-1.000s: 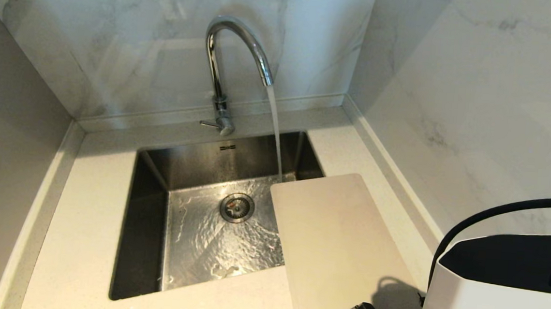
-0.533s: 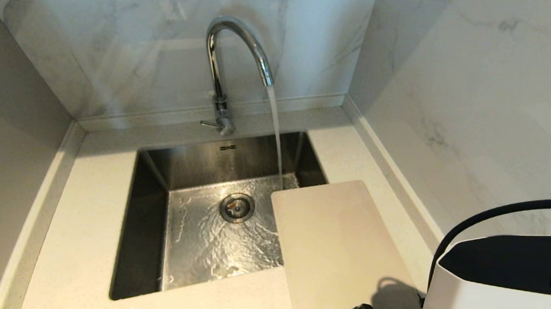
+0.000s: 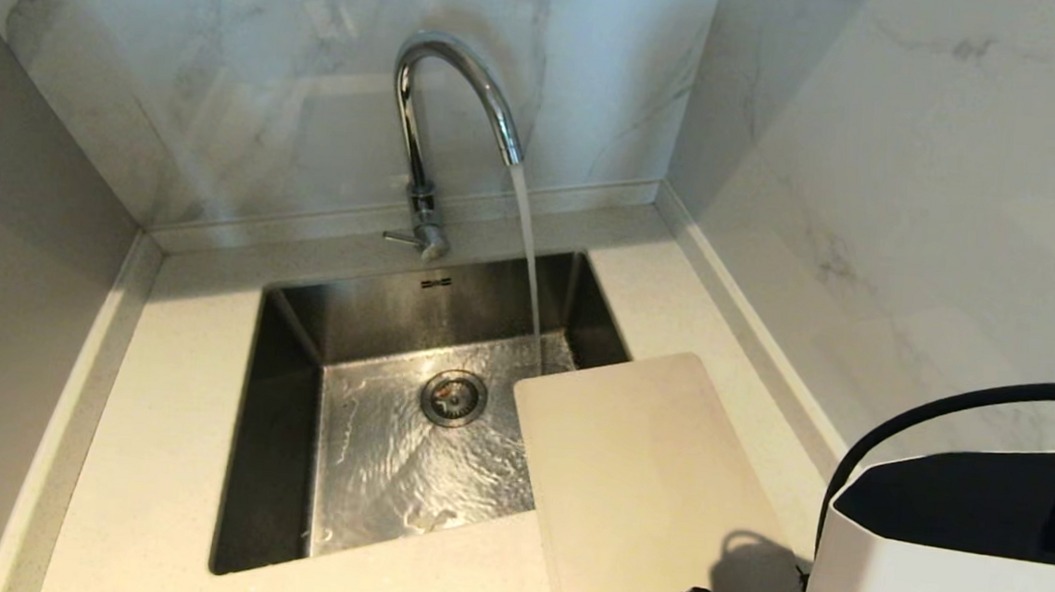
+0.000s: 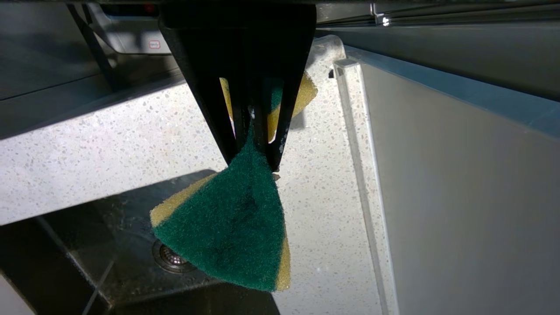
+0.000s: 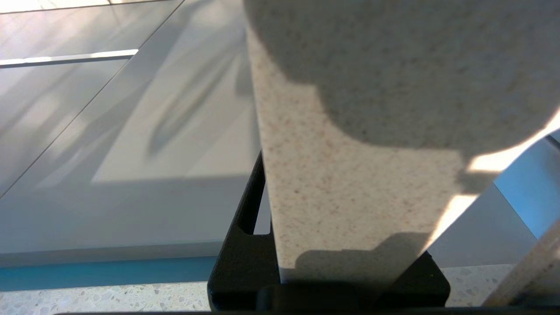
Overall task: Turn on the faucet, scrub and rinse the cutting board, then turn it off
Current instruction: Pick up the cutting board
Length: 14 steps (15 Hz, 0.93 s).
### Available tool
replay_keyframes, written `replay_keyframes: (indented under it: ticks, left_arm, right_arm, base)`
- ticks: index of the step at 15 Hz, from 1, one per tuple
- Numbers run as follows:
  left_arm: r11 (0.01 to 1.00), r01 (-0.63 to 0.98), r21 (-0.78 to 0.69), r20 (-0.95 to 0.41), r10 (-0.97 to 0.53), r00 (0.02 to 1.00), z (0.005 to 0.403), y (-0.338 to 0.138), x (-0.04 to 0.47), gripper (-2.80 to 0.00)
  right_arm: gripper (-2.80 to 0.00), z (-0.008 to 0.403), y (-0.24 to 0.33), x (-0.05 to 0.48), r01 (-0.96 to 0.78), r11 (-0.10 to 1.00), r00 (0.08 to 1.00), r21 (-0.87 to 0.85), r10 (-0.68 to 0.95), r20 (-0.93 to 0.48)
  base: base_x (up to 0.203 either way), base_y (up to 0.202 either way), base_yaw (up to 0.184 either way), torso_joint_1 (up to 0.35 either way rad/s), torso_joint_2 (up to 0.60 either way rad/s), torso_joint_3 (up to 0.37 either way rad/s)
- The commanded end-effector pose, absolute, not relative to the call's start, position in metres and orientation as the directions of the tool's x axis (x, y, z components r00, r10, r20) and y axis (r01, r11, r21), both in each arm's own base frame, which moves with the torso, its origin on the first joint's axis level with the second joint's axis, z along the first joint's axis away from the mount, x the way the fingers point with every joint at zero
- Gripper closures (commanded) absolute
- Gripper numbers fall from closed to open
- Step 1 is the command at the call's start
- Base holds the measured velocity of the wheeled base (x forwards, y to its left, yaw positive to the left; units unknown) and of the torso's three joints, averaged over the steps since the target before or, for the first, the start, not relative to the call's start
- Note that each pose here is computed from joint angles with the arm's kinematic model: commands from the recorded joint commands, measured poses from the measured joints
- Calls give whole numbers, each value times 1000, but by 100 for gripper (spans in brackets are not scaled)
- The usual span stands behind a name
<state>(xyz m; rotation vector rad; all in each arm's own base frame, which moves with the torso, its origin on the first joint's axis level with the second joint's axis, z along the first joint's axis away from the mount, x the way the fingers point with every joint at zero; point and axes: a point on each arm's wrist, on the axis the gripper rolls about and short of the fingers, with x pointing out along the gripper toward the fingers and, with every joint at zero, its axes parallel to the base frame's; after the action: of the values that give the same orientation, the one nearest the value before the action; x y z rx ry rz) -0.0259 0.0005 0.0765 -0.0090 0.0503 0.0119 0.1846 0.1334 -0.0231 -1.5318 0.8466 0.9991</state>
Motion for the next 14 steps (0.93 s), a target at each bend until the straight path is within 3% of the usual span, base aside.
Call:
replay_keyframes:
  ticks: [1, 14]
  left_arm:
    - [1000, -13, -8, -51, 12, 999, 76, 0, -26, 0]
    - [1000, -12, -8, -51, 12, 999, 76, 0, -26, 0]
  right_arm:
    - [0, -22, 134, 185, -899, -182, 405, -398, -4, -914]
    - [0, 35, 110, 153, -841, -69, 532, -537, 82, -843]
  base:
    - [0, 0, 0, 0, 0, 0]
    - [0, 0, 0, 0, 0, 0]
